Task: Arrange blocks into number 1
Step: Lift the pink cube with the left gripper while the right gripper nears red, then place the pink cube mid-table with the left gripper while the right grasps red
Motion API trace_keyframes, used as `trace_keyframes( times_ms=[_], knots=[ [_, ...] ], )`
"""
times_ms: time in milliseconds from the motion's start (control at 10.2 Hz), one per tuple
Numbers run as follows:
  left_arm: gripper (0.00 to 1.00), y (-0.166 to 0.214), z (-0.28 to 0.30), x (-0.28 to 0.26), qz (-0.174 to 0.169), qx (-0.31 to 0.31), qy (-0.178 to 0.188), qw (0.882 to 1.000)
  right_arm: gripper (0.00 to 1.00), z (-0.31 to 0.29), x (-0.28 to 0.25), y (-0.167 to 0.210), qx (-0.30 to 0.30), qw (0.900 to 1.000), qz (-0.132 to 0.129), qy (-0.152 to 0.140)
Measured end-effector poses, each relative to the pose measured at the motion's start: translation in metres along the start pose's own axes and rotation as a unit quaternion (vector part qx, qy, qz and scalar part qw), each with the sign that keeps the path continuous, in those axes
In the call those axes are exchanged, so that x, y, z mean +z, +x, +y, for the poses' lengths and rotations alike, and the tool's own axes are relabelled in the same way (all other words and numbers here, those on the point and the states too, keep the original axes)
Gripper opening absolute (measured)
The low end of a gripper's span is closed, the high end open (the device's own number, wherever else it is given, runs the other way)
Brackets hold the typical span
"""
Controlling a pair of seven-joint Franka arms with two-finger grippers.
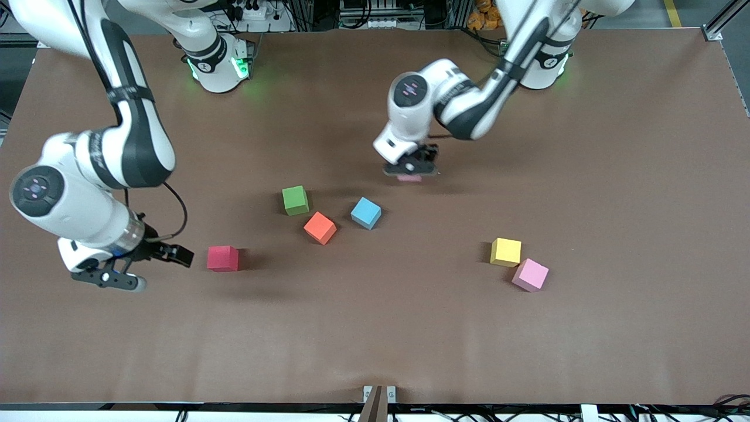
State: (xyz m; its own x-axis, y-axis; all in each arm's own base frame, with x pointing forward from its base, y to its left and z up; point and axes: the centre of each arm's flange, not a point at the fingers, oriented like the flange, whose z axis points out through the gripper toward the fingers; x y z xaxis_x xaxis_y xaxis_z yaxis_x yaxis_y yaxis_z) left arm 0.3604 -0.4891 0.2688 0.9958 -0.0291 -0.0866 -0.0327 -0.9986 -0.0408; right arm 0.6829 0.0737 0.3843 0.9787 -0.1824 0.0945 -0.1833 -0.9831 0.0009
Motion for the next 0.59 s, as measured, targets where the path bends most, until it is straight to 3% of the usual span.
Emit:
trace_keyframes(
  times_ms=[393, 590],
  knots=[
    [0.65, -0.067, 0.100, 0.016, -0.022, 0.008, -0.004, 1.000, 1.00, -0.009, 0.045, 0.006, -0.007, 1.000, 0.015, 0.004],
    [0.65, -0.108, 0.135, 0.034, -0.040, 0.013, -0.005, 0.999, 1.00, -0.020, 0.074, 0.002, -0.026, 1.000, 0.008, 0.001]
  ],
)
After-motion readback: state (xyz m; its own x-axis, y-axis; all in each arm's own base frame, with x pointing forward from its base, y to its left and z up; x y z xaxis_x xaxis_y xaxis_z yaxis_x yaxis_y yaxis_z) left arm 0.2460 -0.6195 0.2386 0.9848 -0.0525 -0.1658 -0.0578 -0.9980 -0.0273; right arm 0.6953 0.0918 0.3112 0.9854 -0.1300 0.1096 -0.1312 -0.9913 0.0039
